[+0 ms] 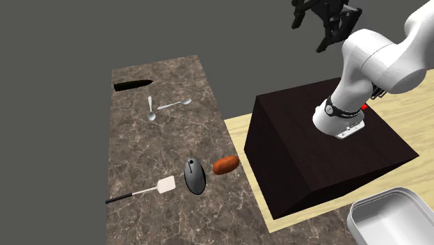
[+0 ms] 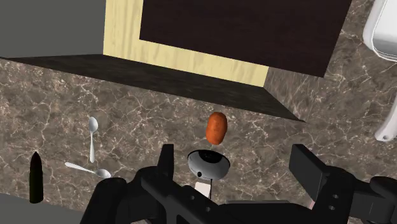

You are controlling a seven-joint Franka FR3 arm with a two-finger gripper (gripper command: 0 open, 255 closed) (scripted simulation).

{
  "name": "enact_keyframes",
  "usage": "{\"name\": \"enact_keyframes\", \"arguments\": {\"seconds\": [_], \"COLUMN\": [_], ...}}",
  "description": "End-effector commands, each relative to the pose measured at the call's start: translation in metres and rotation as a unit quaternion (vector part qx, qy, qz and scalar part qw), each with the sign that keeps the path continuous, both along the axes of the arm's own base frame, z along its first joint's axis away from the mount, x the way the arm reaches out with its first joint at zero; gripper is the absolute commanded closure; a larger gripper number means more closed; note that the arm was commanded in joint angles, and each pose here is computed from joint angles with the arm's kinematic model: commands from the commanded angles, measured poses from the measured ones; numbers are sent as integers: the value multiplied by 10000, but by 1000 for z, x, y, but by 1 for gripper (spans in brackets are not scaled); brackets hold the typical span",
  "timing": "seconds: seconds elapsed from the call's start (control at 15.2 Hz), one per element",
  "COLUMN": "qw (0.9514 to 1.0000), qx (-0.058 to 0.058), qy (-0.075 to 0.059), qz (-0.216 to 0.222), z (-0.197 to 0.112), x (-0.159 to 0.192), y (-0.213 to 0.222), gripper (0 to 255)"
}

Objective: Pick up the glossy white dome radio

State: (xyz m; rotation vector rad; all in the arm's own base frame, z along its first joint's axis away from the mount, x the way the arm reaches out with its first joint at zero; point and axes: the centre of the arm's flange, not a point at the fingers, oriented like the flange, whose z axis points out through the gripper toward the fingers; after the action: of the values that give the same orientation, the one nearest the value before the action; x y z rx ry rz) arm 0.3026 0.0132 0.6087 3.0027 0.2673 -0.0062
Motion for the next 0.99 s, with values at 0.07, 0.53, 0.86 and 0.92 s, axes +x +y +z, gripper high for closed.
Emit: {"name": "enact_keyframes", "arguments": {"seconds": [0.07, 0.53, 0.86, 0.92], "qw": [9999, 9912, 9767, 9730], "qx": [-53, -423, -683, -735], "qy": [68, 539, 871, 937], "qz": [143, 1137, 1839, 1978], "z": [-8, -68, -115, -125], "x": [12, 92, 145, 155], "y": [-1, -1, 6, 8], "gripper": [0, 0, 0, 0]}}
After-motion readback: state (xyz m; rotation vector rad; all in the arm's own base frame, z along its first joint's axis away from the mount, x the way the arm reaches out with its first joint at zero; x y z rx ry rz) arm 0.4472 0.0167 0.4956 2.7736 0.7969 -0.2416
